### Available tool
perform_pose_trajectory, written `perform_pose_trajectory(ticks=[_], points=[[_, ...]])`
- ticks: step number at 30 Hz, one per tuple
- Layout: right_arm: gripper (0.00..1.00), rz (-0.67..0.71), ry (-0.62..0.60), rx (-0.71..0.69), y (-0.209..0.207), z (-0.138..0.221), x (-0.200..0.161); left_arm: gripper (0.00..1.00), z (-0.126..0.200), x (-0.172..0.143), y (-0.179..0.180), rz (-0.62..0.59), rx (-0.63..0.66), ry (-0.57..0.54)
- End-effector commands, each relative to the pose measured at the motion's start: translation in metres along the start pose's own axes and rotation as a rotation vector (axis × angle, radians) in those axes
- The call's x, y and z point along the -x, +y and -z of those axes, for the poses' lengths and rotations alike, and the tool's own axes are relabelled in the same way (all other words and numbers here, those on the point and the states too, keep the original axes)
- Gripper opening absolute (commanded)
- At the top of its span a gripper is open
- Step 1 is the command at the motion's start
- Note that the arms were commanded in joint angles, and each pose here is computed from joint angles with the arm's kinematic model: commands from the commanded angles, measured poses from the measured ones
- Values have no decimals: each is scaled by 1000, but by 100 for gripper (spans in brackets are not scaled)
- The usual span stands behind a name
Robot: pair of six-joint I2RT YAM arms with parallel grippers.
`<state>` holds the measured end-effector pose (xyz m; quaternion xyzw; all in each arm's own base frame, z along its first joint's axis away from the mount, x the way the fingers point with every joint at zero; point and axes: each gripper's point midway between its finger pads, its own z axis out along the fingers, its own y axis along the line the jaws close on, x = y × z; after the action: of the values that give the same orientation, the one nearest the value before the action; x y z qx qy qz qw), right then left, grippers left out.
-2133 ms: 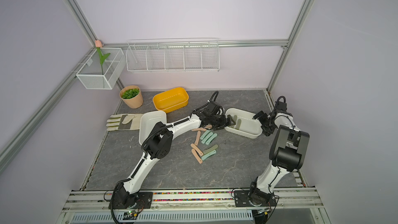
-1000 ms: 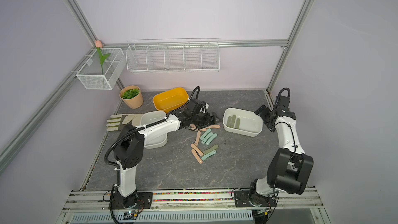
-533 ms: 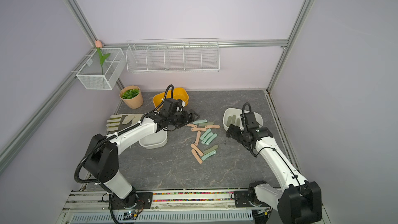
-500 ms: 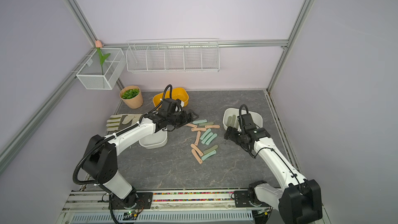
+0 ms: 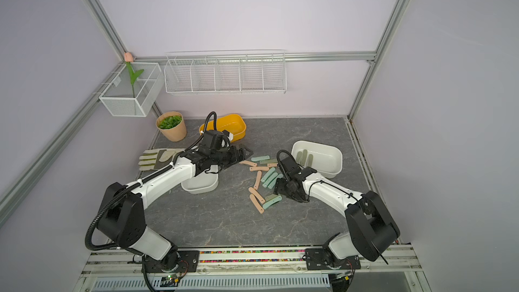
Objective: Place the fruit knives into the storage box by color
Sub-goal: Pick up the fruit knife from the center of the board.
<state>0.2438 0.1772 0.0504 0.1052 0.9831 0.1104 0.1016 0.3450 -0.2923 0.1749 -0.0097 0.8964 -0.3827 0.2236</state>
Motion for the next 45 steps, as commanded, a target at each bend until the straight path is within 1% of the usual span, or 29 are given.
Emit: perform_pose_trajectory(ticks=[1,11,22,30,34,45], points=[[80,-18,-41,19,16,0,14,99,7,3,-3,-15,-14,-18],[64,-7,7,15,24,-22,11,99,5,3,1,-10,-15,-17],[58,5,30,49,43,-36,18,99,6,3,5,-4,-15,-23],[57,80,38,74,67,-44,30,99,7,4,9,8,-14,-28],[57,153,36,7,68,-45,28,99,8,4,9,7,-16,-31],[62,277,25,-250,45,-47,3,99,7,5,9,18,-26,-35]])
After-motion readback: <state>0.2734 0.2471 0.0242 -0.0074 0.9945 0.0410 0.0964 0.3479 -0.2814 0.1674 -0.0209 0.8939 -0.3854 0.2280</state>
